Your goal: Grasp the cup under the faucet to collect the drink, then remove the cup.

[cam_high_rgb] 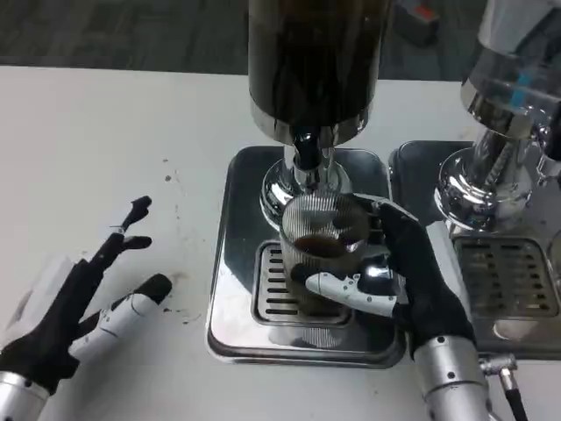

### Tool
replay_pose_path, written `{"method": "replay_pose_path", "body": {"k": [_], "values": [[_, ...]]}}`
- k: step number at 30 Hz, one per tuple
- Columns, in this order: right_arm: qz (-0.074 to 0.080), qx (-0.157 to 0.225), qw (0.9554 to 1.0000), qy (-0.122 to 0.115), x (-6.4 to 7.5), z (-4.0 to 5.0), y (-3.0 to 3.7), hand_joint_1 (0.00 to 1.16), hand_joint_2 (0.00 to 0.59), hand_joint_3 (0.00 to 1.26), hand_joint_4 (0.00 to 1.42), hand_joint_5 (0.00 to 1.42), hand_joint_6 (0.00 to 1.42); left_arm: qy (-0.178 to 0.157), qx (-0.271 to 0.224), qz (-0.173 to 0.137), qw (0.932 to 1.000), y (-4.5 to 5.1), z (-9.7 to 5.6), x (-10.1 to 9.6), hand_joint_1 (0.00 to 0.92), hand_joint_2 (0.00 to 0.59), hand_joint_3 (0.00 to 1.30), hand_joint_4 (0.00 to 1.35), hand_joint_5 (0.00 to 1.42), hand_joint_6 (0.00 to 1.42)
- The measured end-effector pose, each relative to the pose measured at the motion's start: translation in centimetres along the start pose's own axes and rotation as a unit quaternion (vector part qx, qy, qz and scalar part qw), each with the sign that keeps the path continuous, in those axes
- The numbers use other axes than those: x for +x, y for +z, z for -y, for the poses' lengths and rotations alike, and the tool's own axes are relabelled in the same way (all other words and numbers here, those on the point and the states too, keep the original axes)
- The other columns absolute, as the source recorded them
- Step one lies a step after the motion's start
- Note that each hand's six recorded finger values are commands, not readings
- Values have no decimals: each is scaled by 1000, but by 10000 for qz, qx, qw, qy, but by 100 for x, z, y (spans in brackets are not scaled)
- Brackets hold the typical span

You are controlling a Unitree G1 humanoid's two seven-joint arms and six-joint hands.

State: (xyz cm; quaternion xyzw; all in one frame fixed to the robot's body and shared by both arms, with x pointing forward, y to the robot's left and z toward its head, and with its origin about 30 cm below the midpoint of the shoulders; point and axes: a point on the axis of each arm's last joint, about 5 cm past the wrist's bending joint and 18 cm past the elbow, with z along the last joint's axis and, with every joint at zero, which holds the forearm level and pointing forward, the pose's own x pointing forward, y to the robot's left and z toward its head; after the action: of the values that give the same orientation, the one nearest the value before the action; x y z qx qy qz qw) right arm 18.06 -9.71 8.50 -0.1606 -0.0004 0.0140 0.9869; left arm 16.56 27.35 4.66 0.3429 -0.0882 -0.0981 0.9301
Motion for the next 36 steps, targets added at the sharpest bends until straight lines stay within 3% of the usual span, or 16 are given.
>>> {"method": "replay_pose_path", "body": {"k": [6, 12, 28, 36], "values": [[-80, 25, 9999, -106, -94, 56, -10, 937, 221, 496, 578, 557, 745, -155, 543, 96, 9984, 22, 15, 24, 0, 128, 1, 0, 52, 1], [-88, 25, 9999, -91, -139, 91, 6, 934, 215, 497, 583, 563, 756, -534, 1390, 204, 9886, 66, 5, 50, 0, 122, 0, 0, 6, 0], [-188, 32, 9998, -95, -226, 96, -22, 933, 214, 510, 601, 576, 774, -605, 1950, 109, 9789, 105, -34, -57, 0, 117, 0, 0, 0, 0], [-102, 27, 9999, -47, -263, 99, 8, 933, 214, 511, 603, 583, 776, -665, 1988, 54, 9778, 117, -17, -134, 0, 107, 0, 0, 0, 0]]}}
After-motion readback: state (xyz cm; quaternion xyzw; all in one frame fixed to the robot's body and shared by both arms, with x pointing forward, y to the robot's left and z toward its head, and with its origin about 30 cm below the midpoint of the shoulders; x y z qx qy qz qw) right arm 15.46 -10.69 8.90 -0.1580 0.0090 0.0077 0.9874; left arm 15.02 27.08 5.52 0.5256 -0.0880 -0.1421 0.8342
